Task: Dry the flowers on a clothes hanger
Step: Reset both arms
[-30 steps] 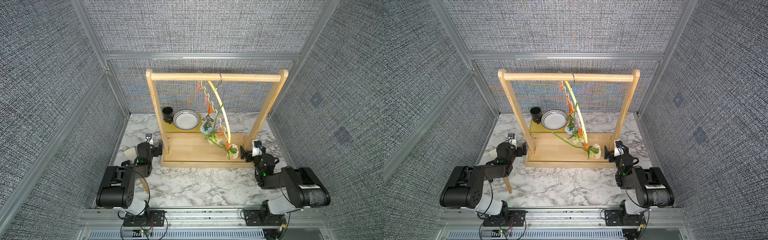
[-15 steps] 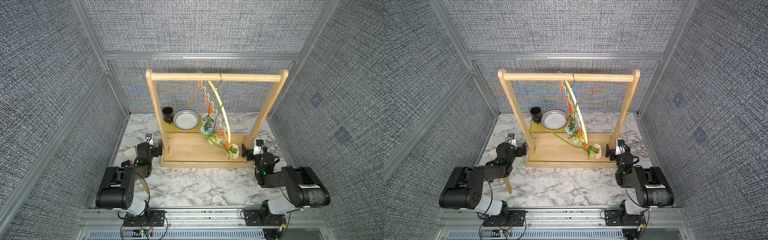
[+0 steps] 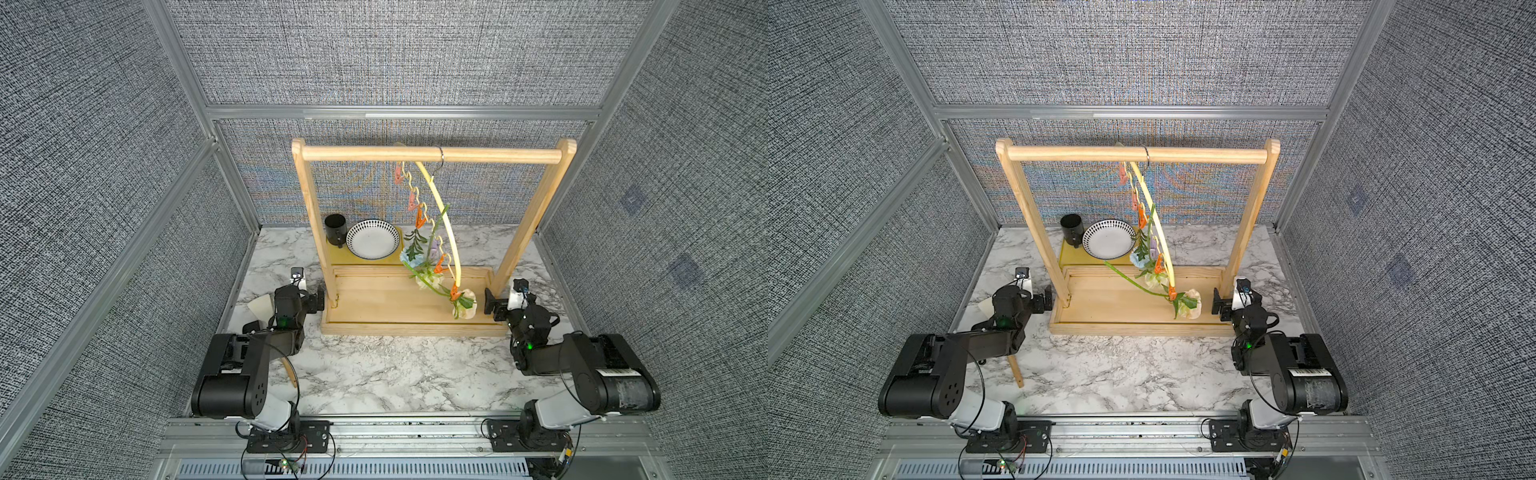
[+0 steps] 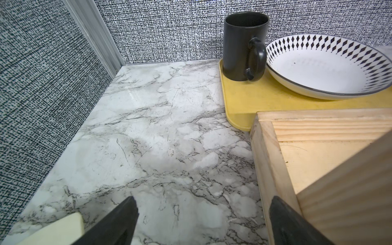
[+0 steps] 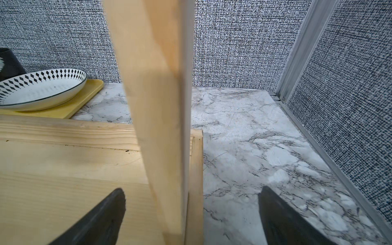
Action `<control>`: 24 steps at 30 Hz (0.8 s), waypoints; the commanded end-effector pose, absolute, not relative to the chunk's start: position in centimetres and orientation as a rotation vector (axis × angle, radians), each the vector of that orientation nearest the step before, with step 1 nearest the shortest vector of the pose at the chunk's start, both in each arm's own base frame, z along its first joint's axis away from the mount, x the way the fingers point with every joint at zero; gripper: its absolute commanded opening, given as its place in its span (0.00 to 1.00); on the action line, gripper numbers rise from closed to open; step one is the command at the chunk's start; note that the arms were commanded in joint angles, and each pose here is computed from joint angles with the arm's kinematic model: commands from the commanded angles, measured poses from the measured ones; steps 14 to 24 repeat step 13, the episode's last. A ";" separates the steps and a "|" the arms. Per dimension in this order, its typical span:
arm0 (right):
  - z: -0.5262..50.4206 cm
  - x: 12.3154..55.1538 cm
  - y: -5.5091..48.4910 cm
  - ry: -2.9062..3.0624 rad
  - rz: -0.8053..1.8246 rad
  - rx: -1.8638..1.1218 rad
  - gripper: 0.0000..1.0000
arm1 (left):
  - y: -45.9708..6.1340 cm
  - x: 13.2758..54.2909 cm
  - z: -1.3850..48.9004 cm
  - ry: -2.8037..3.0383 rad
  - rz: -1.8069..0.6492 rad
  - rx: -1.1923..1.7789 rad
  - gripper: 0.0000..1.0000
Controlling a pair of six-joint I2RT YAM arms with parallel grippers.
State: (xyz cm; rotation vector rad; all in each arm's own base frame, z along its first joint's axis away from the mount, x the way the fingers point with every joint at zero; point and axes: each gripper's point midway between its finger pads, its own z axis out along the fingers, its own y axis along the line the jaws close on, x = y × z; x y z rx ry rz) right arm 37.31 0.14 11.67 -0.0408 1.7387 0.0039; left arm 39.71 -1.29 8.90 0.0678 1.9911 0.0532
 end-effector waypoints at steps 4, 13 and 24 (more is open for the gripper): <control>12.3 37.5 0.4 1.718 0.033 -0.048 0.99 | -1.4 40.0 9.4 1.971 0.048 0.069 1.00; 12.2 37.5 0.4 1.719 0.032 -0.048 0.99 | -1.4 39.9 9.4 1.970 0.047 0.068 1.00; 12.2 37.5 0.4 1.719 0.032 -0.048 0.99 | -1.4 39.9 9.4 1.970 0.047 0.068 1.00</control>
